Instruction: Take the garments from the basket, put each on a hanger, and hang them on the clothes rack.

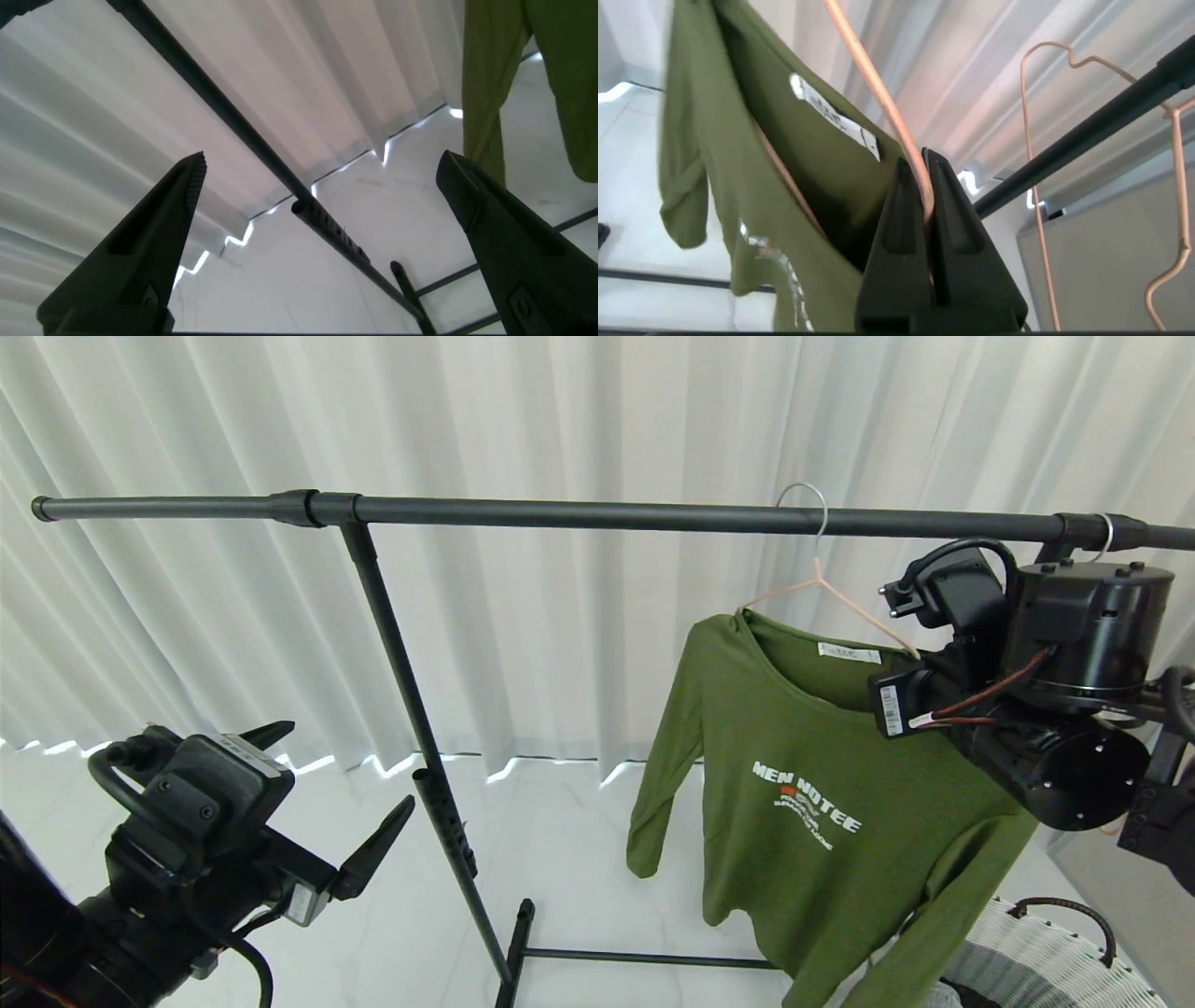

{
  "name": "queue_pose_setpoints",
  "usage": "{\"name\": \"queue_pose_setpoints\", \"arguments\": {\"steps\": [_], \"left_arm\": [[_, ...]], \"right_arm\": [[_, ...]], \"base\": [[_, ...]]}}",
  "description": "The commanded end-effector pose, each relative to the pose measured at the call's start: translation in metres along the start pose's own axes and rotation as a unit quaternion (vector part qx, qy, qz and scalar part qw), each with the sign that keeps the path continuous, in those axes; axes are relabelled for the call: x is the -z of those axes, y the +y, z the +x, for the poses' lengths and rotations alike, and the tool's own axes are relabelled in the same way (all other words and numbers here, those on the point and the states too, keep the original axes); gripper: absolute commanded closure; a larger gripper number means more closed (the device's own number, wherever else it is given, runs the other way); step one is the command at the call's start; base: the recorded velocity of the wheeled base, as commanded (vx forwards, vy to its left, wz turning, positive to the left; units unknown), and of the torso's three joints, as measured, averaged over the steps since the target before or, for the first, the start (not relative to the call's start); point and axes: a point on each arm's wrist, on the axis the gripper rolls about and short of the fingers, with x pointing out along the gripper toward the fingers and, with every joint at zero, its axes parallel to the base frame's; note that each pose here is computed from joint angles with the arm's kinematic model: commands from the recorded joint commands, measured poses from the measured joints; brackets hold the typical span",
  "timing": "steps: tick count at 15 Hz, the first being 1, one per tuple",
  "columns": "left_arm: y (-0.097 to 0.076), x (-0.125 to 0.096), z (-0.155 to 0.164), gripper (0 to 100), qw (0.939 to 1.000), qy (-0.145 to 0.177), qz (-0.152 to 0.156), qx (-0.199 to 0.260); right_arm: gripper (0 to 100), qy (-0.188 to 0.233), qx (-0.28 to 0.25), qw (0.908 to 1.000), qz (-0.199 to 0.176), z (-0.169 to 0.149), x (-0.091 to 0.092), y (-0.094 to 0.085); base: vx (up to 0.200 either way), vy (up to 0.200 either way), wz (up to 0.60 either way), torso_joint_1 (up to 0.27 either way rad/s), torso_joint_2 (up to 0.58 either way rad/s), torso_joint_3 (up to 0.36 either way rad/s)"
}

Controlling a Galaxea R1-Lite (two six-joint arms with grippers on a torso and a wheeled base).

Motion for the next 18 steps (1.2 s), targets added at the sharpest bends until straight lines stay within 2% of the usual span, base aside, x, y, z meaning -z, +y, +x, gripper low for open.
{"name": "queue_pose_setpoints", "arguments": {"steps": [1,10,11,14,16,18], "left_arm": [[0.0,0.0,0.0,0,1.0,-0.002,0.0,-0.001],[0.002,-0.002,-0.002,0,0.9999,-0.001,-0.001,-0.012],[0.002,-0.001,-0.003,0,0.9999,0.0,-0.001,-0.013],[0.002,0.001,-0.006,0,0.9998,0.004,-0.002,-0.017],[0.003,0.002,-0.008,0,0.9995,0.012,-0.007,-0.028],[0.002,0.003,-0.008,0,0.9995,0.013,-0.008,-0.027]], "right_arm": [[100,0.0,-0.001,1.0,-0.002,0.002,0.0,0.002],[100,0.0,-0.012,0.9999,0.001,0.0,0.0,0.009],[0,-0.004,-0.016,0.9999,0.004,-0.003,-0.001,0.01],[0,-0.045,-0.027,0.9981,0.032,-0.015,-0.009,0.012],[0,-0.061,-0.038,0.9965,0.042,-0.032,-0.013,0.006],[0,-0.076,-0.038,0.9949,0.053,-0.049,-0.017,-0.009]], "base": [[0.0,0.0,0.0,0.0,0.0,0.0],[0.0,0.0,0.0,0.0,0.0,0.0],[0.0,0.0,0.0,0.0,0.0,0.0],[0.0,0.0,0.0,0.0,0.0,0.0],[0.0,0.0,0.0,0.0,0.0,0.0],[0.0,0.0,0.0,0.0,0.0,0.0]]}}
